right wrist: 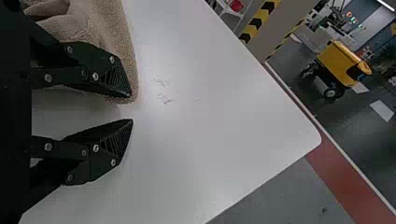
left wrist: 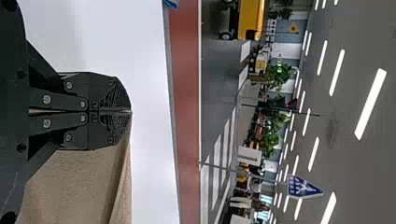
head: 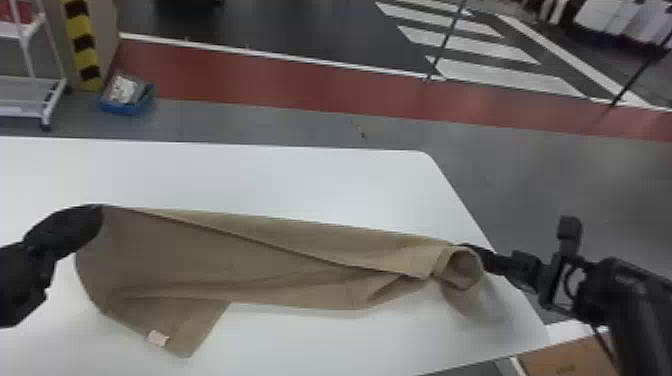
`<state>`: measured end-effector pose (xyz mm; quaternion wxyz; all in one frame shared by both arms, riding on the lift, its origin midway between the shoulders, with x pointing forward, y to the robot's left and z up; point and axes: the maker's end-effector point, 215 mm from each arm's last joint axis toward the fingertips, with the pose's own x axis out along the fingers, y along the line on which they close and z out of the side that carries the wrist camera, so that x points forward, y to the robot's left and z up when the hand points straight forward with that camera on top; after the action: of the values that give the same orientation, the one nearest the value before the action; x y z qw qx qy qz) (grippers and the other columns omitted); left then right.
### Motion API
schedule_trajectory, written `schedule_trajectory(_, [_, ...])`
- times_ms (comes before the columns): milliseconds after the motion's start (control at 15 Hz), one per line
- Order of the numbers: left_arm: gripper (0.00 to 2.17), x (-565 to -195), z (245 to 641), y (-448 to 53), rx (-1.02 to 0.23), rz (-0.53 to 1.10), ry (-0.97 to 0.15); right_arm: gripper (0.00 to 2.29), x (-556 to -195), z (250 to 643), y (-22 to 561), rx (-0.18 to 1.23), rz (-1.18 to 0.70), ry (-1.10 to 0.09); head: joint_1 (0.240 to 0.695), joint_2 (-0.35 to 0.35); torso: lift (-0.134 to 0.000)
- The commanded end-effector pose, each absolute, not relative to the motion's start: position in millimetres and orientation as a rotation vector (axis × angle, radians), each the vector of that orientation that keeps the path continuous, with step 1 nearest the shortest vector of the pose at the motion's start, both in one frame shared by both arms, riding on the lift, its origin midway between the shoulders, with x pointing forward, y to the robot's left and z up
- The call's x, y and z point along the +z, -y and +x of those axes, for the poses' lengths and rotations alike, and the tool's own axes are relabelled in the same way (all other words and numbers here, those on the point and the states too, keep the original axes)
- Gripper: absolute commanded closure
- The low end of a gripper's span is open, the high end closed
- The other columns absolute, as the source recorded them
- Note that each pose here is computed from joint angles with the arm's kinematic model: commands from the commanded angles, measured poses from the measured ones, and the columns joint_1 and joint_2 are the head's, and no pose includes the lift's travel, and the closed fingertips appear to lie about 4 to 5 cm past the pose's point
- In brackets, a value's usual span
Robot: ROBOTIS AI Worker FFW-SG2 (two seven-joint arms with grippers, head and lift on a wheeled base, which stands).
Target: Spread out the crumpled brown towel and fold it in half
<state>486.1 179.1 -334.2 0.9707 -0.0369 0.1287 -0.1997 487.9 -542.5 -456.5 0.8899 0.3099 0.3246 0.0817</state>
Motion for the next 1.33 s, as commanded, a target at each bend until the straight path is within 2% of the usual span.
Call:
schedule_trajectory(0, [2.06, -337, 486, -180, -0.401, -0.074, -0.264, 0.05, -439, 482, 562, 0.182, 0.579, -0.570, 0.695, -0.350, -0.120])
schedule_trajectory(333, [2.06, -339, 490, -180, -0.396, -0.075, -0.264, 0.07, -376, 425, 613, 0.140, 0.426, -0.439, 0.695, -0.350, -0.120])
schedule_trajectory(467, [2.06, -337, 493, -175, -0.402, -0.076, -0.261, 0.09, -361, 406, 628, 0.102, 0.282, -0.415, 0.695, -0.350, -0.120])
schedule_trajectory(533, [2.06, -337, 493, -173, -0.405, -0.075, -0.261, 0.14, -360, 396, 627, 0.103, 0.259, -0.413, 0.695, -0.350, -0.120])
schedule_trajectory(600, [2.06, -339, 493, -172, -0.404, -0.071, -0.263, 0.37, -356, 386, 616, 0.132, 0.198, -0.404, 0.695, -0.350, -0.120])
schedule_trajectory(667, [2.06, -340, 494, -171, -0.400, -0.062, -0.266, 0.52, -356, 378, 600, 0.151, 0.154, -0.408, 0.695, -0.350, -0.120])
schedule_trajectory(733, [2.06, -341, 494, -171, -0.399, -0.064, -0.267, 0.54, -358, 371, 582, 0.168, 0.140, -0.406, 0.695, -0.350, -0.120])
schedule_trajectory(800, [2.06, -341, 494, -168, -0.402, -0.066, -0.266, 0.68, -359, 366, 565, 0.188, 0.109, -0.400, 0.695, -0.350, -0.120])
schedule_trajectory(933, [2.06, -341, 494, -164, -0.408, -0.062, -0.265, 0.70, -368, 357, 532, 0.242, 0.105, -0.414, 0.695, -0.350, -0.120])
schedule_trajectory(1133, [2.06, -344, 492, -167, -0.403, -0.062, -0.271, 0.70, -397, 342, 484, 0.349, -0.029, -0.438, 0.695, -0.350, -0.120])
schedule_trajectory(1267, [2.06, -346, 491, -167, -0.402, -0.062, -0.276, 0.70, -409, 338, 472, 0.368, -0.073, -0.453, 0.695, -0.350, -0.120])
